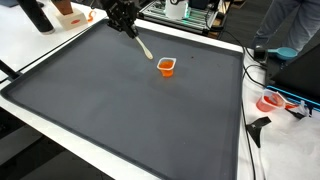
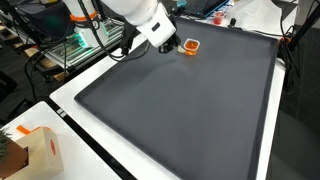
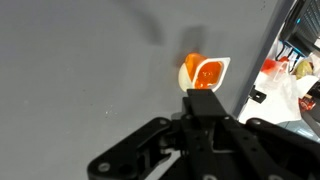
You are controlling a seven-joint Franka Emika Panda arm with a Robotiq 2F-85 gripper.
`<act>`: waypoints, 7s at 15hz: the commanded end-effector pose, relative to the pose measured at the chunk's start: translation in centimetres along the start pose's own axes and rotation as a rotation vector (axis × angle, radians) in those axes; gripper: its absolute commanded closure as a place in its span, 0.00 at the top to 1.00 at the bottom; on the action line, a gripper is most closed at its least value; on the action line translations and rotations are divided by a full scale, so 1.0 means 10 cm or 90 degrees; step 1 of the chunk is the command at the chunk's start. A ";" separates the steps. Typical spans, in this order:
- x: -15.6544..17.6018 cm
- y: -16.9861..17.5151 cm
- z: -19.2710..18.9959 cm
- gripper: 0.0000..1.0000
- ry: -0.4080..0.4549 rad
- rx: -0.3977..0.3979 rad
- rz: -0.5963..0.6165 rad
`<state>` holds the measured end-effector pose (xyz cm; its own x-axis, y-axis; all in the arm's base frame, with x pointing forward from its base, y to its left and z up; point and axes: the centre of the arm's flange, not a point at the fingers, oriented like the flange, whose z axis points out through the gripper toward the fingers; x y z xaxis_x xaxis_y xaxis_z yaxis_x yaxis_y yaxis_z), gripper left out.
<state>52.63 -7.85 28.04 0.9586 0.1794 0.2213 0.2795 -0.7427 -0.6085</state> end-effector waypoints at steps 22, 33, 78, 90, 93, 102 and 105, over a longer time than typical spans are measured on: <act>0.51 -1.39 0.08 0.03 -0.040 -0.121 0.071; 0.62 -2.23 0.52 0.03 -0.080 -0.390 0.018; 0.91 -3.23 2.43 0.03 -0.102 -0.972 0.069; 0.89 -3.10 2.69 0.03 -0.091 -1.029 0.127; 0.90 -3.05 2.69 0.03 -0.090 -1.022 0.129; 0.97 -3.02 2.56 0.03 -0.106 -0.984 0.129; 1.01 -3.02 2.48 0.03 -0.107 -0.965 0.125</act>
<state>55.05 33.00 28.95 0.9945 -0.0126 0.1035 -0.0869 -0.6496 0.7553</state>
